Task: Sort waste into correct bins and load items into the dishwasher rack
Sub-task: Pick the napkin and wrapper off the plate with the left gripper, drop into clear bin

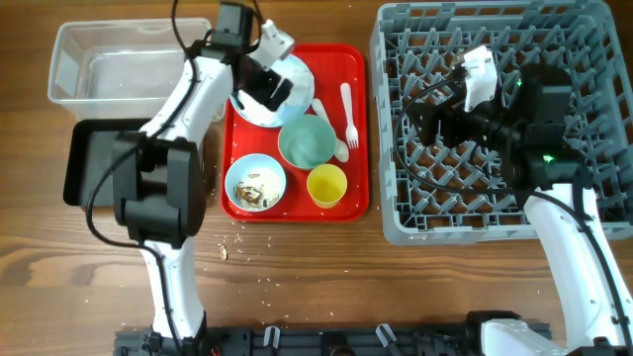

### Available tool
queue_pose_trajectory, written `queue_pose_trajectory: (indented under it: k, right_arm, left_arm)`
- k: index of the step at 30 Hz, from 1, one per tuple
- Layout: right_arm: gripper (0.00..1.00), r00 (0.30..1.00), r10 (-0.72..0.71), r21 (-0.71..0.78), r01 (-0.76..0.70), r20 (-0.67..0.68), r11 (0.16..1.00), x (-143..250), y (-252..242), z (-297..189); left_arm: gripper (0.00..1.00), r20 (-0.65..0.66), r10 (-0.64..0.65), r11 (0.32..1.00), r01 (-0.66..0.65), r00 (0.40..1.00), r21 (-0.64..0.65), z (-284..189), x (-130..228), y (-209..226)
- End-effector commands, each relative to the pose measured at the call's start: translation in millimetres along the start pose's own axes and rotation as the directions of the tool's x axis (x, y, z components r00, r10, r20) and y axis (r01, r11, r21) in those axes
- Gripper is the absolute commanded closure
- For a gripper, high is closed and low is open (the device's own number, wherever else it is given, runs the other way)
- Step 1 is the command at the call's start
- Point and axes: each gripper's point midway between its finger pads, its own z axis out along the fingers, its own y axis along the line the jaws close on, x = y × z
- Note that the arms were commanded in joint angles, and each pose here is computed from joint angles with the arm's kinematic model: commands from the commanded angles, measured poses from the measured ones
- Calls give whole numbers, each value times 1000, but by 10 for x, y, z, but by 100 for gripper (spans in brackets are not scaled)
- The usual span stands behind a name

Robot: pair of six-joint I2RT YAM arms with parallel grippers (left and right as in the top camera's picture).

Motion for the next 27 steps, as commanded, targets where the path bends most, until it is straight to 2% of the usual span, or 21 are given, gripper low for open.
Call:
queue_pose_trajectory:
  k: [1,4,8,9,11,13,15,18,21,23,25,27]
  right_arm:
    - [0,1000,-2,-20,3,12,1000,-67,32,5]
    - [0,1000,-2,-20,3,11,1000,-67,31,5]
    - [0,1000,-2,-17,3,11,1000,-66,26,5]
    - [0,1000,-2,-17,3,11,1000,-66,27,5]
    - [1,1000,-3,-17,3,11,1000,-67,26,5]
    - [1,1000,-2,-17,2,11,1000,-66,26,5]
    - [4,1000,-2,-17,3,11,1000,-66,27,5]
    - [5,1000,-2,-17,3,11,1000,-66,27,5]
    - [5,1000,-2,-17,2,11,1000,-66,27,5]
    - [5,1000,-2,-17,3,11,1000,-66,27,5]
    - [5,1000,-3,-17,3,11,1000,-67,27,5]
    - [5,1000,-4,-17,4,13,1000,-72,26,5]
  left_arm:
    - [0,-31,-18,1000,18,999,3,201,147,103]
    - [1,-66,-25,999,27,997,22,383,275,76]
    - [15,-90,-35,995,44,995,91,573,407,-51]
    - [26,-94,-36,995,45,995,93,584,428,-60]
    - [57,-97,-37,994,46,995,94,586,439,-65]
    - [96,-97,-37,995,46,995,94,585,437,-64]
    - [96,-89,-49,995,57,995,87,546,398,-51]
    - [96,-12,-192,981,192,981,-20,182,69,188]
    - [96,166,-275,952,292,947,-88,-569,-422,445]
    - [96,289,-315,924,361,904,-122,-1239,-585,648]
    - [96,333,-363,889,430,870,-155,-1588,-488,889]
    - [96,338,-465,801,552,818,-234,-1735,-157,1296]
